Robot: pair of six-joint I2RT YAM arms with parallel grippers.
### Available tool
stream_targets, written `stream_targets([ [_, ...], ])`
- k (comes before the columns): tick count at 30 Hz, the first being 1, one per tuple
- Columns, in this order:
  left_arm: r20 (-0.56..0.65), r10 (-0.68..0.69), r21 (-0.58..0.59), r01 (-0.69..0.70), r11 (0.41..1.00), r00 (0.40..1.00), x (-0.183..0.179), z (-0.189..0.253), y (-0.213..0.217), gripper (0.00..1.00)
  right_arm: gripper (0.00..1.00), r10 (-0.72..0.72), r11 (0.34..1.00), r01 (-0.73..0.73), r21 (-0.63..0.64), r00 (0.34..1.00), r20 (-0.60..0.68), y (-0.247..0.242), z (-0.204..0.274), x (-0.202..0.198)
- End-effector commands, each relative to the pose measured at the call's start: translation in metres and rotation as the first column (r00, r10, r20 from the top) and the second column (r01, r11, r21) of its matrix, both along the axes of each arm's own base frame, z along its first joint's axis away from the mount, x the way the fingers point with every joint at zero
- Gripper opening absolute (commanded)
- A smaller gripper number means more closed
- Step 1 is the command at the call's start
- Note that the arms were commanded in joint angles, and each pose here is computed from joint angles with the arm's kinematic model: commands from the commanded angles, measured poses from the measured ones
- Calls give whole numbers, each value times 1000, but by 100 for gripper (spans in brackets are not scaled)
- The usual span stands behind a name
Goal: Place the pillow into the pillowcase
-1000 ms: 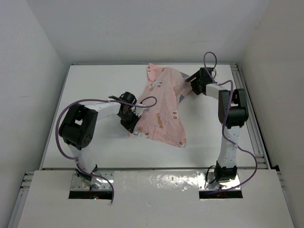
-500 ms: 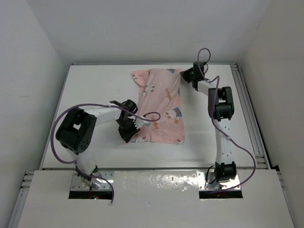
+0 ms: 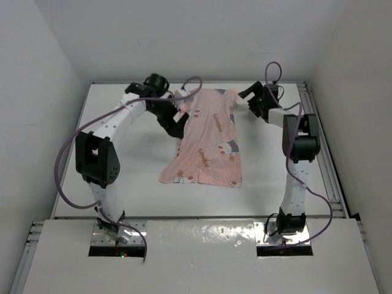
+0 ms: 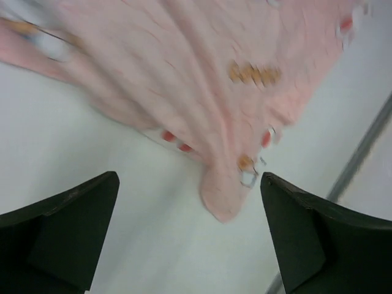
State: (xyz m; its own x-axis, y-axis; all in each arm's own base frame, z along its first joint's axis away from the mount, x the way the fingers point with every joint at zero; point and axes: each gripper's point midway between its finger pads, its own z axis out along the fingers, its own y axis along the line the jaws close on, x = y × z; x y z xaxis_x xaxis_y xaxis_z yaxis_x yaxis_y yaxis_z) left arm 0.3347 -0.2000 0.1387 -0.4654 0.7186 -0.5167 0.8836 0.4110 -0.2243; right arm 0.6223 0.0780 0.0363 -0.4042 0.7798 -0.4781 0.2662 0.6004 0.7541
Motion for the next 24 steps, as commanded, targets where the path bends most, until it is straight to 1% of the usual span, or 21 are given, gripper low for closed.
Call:
stream_targets([
  [1, 23, 200, -149, -194, 970, 980, 42, 42, 2, 100, 99, 73, 979, -71, -192, 997, 4, -14, 41, -47],
  [2, 46, 319, -181, -306, 935, 947, 70, 46, 11, 96, 99, 93, 967, -94, -235, 996, -14, -12, 38, -62],
  [3, 34, 373, -177, -362, 915, 927, 86, 35, 18, 72, 99, 82, 963, -90, -256, 996, -40, -14, 35, -77],
  [4, 63, 483, -172, -467, 867, 874, 113, 29, 30, 56, 98, 102, 956, -118, -269, 992, -73, -9, 30, -106],
  [5, 60, 530, -157, -516, 842, 846, 125, 18, 34, 41, 96, 111, 954, -132, -271, 990, -91, -7, 27, -119],
  [6, 49, 562, -131, -552, 823, 826, 143, -2, 35, 23, 94, 136, 950, -164, -266, 983, -119, -1, 21, -136],
  [7, 40, 595, -127, -586, 800, 803, 157, -9, 35, 22, 91, 165, 943, -200, -265, 975, -149, 6, 17, -161],
  [8, 22, 604, -130, -596, 792, 797, 178, -23, 29, 27, 88, 176, 939, -223, -261, 966, -190, 9, 10, -177],
  [9, 12, 613, -145, -605, 783, 790, 188, -25, 24, 34, 85, 194, 935, -254, -248, 950, -243, 13, -3, -201],
  [10, -1, 633, -181, -623, 761, 774, 203, -25, 18, 43, 80, 217, 930, -281, -237, 940, -262, 21, -6, -215],
  [11, 15, 645, -211, -628, 749, 764, 221, -26, 14, 50, 77, 233, 926, -294, -236, 938, -256, 24, 3, -226],
  [12, 17, 668, -233, -647, 726, 744, 231, -27, 13, 60, 75, 241, 921, -307, -239, 933, -268, 27, 3, -237],
  [13, 62, 712, -281, -672, 685, 700, 251, -21, 15, 64, 75, 255, 912, -326, -250, 926, -278, 31, 2, -257],
  [15, 111, 751, -324, -691, 646, 651, 267, -17, 21, 70, 77, 247, 901, -340, -269, 912, -327, 28, -9, -287],
  [16, 164, 782, -353, -705, 616, 601, 281, -13, 29, 71, 78, 239, 897, -339, -284, 912, -333, 28, -10, -297],
  [17, 188, 799, -350, -721, 598, 571, 287, -15, 35, 72, 80, 242, 900, -331, -284, 920, -307, 28, -1, -303],
  [18, 205, 827, -330, -759, 561, 523, 292, -19, 45, 72, 80, 245, 902, -340, -265, 910, -334, 30, -11, -319],
  [21, 198, 845, -310, -786, 535, 497, 302, -42, 48, 73, 83, 266, 891, -384, -240, 873, -409, 34, -21, -350],
  [22, 169, 849, -315, -789, 528, 501, 304, -55, 44, 73, 83, 278, 875, -412, -253, 857, -433, 39, -24, -359],
  [23, 147, 849, -318, -788, 526, 508, 304, -60, 40, 73, 83, 248, 864, -414, -286, 845, -474, 33, -30, -368],
  [24, 133, 848, -325, -786, 526, 513, 306, -63, 37, 72, 84, 245, 855, -421, -304, 843, -479, 34, -30, -373],
])
